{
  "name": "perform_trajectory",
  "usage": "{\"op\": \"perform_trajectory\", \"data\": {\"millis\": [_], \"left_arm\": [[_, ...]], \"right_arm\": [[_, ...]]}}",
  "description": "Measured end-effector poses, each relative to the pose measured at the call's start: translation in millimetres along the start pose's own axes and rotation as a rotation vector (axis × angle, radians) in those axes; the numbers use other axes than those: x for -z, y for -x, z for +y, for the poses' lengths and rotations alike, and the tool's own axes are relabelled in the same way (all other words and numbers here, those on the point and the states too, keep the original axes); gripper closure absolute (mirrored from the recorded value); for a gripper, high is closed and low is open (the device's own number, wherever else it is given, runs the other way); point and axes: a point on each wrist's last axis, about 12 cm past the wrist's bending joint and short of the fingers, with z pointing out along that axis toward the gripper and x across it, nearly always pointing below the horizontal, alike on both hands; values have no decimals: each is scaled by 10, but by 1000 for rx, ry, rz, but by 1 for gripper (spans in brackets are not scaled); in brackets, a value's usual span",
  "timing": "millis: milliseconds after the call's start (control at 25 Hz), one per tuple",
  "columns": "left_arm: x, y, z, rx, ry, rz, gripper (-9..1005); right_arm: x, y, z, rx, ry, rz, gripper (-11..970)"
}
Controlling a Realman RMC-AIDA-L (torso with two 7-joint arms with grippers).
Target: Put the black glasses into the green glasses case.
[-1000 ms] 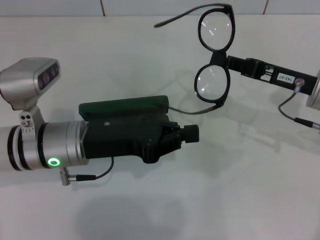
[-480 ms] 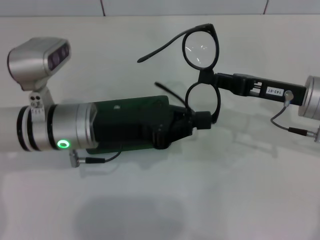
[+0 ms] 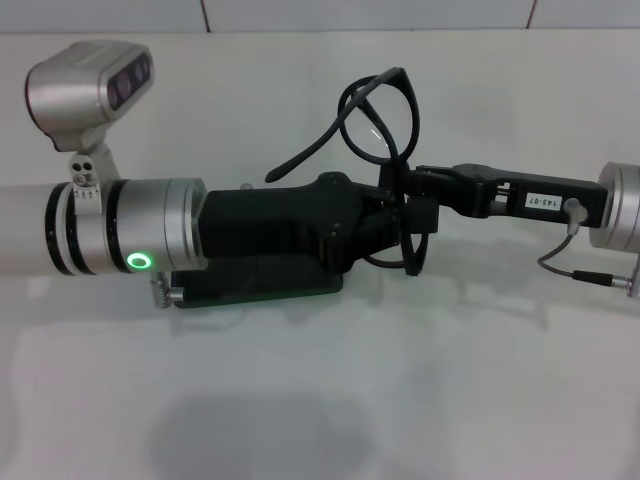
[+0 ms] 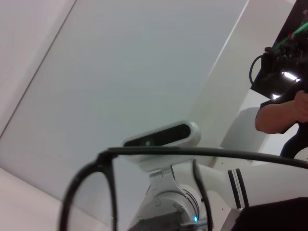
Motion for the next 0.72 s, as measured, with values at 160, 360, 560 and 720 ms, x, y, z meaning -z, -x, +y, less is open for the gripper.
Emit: {"op": "perform_trajectory", "data": {"millis": [160, 360, 560, 720], "left_arm": [[-1, 9, 2, -4, 1, -6, 989], [-9, 22, 6, -6, -1, -6, 987], [-15, 30, 7, -4, -4, -5, 986], [-15, 31, 4, -4, -6, -5, 984]], "right_arm": [[-13, -15, 26, 5, 22, 21, 861], [-26, -23, 51, 23, 40, 50, 861], [-18, -33, 57, 28, 45, 50, 861], [-10, -30, 62, 29, 48, 42, 861]]}}
